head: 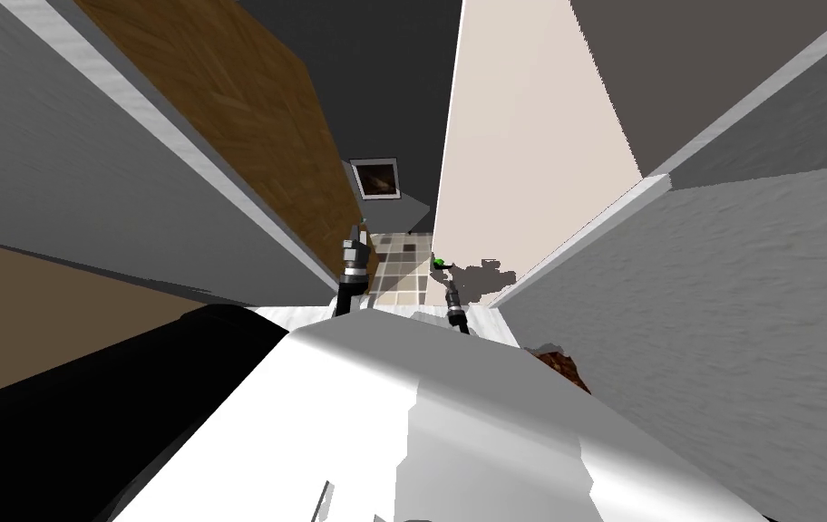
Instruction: Push the door open
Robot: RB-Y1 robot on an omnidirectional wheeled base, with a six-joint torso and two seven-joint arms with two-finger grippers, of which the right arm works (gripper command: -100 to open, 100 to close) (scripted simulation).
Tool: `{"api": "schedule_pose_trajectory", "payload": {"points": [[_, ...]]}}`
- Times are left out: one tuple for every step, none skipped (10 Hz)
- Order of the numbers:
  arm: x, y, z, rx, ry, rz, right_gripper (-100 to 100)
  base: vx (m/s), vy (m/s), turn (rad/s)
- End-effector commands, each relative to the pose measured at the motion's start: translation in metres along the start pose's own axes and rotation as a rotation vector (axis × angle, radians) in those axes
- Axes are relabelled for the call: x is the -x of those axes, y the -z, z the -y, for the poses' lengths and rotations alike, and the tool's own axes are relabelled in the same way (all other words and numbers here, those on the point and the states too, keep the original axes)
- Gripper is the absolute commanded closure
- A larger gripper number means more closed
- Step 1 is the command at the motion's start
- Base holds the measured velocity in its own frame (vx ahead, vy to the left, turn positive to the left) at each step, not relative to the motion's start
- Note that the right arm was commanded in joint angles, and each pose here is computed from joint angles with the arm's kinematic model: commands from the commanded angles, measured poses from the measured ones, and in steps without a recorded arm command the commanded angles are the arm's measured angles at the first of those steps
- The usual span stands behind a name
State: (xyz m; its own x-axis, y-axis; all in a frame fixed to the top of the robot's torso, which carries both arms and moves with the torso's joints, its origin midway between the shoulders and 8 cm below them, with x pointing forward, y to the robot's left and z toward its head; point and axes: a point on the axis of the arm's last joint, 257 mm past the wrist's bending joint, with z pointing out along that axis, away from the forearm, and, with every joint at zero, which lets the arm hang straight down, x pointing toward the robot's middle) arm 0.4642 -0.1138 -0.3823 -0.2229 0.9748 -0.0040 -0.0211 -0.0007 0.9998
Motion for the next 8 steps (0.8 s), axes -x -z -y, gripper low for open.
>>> {"api": "schedule_pose_trajectory", "payload": {"points": [[-0.005, -0.0006, 0.005, -0.010, -0.002, -0.006, -100, 0.070, -0.031, 0.034], [-0.007, -0.0005, 0.006, -0.013, -0.003, -0.008, -100, 0.045, -0.030, 0.018], [-0.010, -0.0002, 0.009, -0.020, -0.004, -0.012, -100, 0.048, -0.038, 0.020], [-0.008, -0.0003, 0.007, -0.016, -0.003, -0.010, -100, 0.025, -0.019, 0.008], [0.007, 0.0021, 0.010, -0.022, 0.023, -0.005, -100, 0.078, 0.016, 0.015], [0.014, 0.0032, 0.011, -0.025, 0.035, -0.003, -100, 0.148, 0.045, 0.027], [0.020, 0.0040, 0.012, -0.027, 0.045, 0.000, -100, 0.168, 0.037, 0.018], [0.023, 0.0043, 0.013, -0.028, 0.050, 0.003, -100, 0.175, 0.057, 0.031]]}}
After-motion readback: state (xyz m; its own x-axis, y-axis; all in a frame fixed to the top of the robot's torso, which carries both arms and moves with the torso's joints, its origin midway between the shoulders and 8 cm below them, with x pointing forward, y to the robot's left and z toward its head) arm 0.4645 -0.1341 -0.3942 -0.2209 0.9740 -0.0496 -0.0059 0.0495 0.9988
